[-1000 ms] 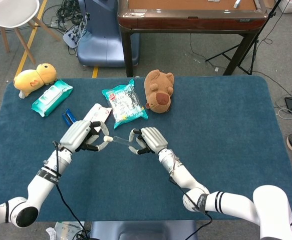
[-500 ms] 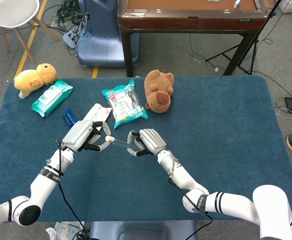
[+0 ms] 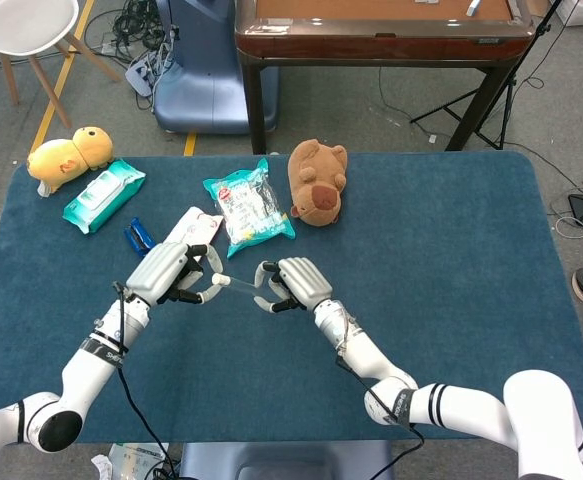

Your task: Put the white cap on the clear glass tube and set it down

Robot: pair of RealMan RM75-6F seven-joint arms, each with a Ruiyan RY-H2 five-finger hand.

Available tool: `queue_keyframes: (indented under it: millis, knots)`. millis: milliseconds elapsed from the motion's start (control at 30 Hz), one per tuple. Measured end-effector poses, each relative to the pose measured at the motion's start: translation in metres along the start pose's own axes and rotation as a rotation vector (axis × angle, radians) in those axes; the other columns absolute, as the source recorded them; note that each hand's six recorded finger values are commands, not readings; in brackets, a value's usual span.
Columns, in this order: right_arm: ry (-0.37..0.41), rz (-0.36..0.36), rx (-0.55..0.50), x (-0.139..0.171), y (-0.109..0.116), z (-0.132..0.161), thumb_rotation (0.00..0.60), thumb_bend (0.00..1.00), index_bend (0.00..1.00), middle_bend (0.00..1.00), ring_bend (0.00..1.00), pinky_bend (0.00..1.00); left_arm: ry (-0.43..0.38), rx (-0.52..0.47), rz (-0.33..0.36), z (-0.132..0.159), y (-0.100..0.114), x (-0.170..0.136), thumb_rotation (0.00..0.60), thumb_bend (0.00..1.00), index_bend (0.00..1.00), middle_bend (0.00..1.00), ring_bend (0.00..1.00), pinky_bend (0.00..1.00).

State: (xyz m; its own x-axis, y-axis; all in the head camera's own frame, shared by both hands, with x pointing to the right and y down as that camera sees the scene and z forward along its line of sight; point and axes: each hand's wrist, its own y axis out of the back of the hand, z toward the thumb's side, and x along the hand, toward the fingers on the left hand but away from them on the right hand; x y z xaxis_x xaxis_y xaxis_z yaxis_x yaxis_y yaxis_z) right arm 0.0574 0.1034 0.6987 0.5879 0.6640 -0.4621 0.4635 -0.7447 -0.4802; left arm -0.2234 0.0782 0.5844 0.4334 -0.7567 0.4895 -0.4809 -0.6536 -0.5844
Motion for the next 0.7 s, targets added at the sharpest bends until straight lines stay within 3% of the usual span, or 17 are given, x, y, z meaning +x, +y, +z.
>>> queue_keyframes:
  millis: [700]
  knots:
    - [-0.003, 0.005, -0.009, -0.0031, -0.0042, 0.0006, 0.600, 0.50, 0.72, 0.91, 0.98, 1.00, 0.005, -0.011, -0.013, -0.0019, -0.0058, 0.0013, 0.600, 0.28, 0.53, 1.00, 1.00, 1.00]
